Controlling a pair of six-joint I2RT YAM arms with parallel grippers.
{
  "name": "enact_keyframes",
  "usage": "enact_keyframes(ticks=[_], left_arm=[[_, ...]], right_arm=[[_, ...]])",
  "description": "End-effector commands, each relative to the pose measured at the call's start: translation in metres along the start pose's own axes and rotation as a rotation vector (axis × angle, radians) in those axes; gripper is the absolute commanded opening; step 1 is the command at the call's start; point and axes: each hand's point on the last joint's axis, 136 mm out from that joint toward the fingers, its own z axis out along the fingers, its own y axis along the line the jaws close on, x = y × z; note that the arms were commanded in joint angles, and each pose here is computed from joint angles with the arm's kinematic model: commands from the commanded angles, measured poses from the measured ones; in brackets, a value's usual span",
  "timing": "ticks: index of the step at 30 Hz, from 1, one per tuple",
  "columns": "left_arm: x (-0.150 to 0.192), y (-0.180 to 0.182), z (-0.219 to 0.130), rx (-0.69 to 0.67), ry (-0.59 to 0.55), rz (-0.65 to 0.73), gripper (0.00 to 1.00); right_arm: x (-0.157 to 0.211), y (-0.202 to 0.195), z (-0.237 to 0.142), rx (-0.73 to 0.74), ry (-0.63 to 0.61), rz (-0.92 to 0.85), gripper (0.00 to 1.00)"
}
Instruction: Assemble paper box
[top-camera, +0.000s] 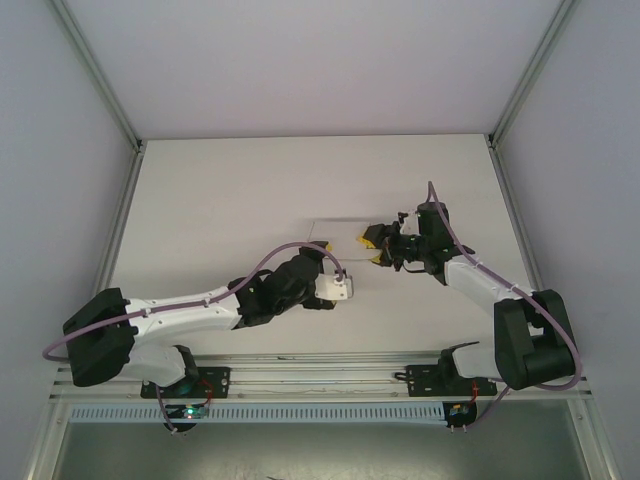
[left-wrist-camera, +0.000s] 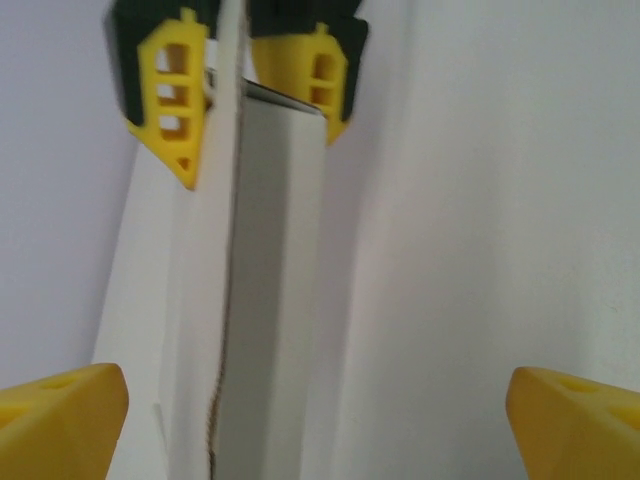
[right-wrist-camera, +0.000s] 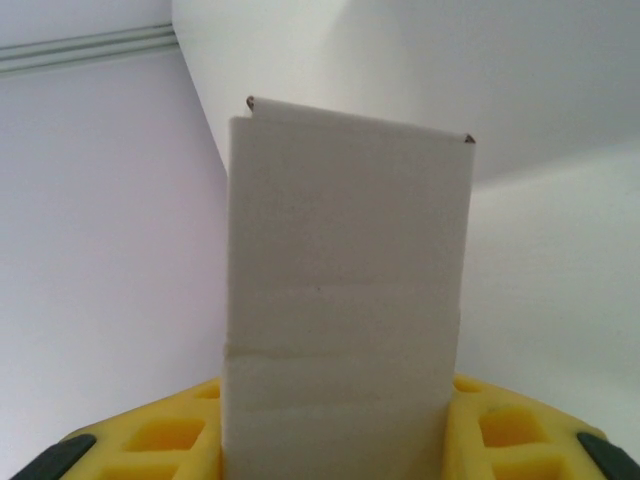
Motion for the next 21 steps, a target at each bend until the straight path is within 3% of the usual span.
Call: enact_keyframes(ticks=[1, 6, 9, 11, 16, 21], left_arm=[[-0.012, 0.015, 0.001, -0.089, -0.038, 0.032, 0.90], [0.000, 0.012, 0.007, -0.084, 0.029, 0.055, 0.85], [0.006, 0.013, 0.010, -0.087, 0.069, 0.067, 0.78], [0.008, 0.016, 0.012, -0.107, 0.084, 0.075, 0.67], [0.006, 0.017, 0.016, -0.101, 0.089, 0.074, 0.63], [0.004, 0.019, 0.017, -0.103, 0.090, 0.073, 0.48]], right_arm=[[0.022, 0.011, 0.002, -0.053, 0.107, 0.057, 0.34], [0.039, 0.021, 0.002, -0.070, 0.156, 0.079, 0.33], [0.046, 0.023, 0.001, -0.056, 0.176, 0.075, 0.33], [0.051, 0.020, -0.001, -0.034, 0.182, 0.073, 0.34], [0.054, 0.011, -0.002, -0.010, 0.178, 0.084, 0.36], [0.055, 0.006, -0.002, 0.001, 0.177, 0.086, 0.41]])
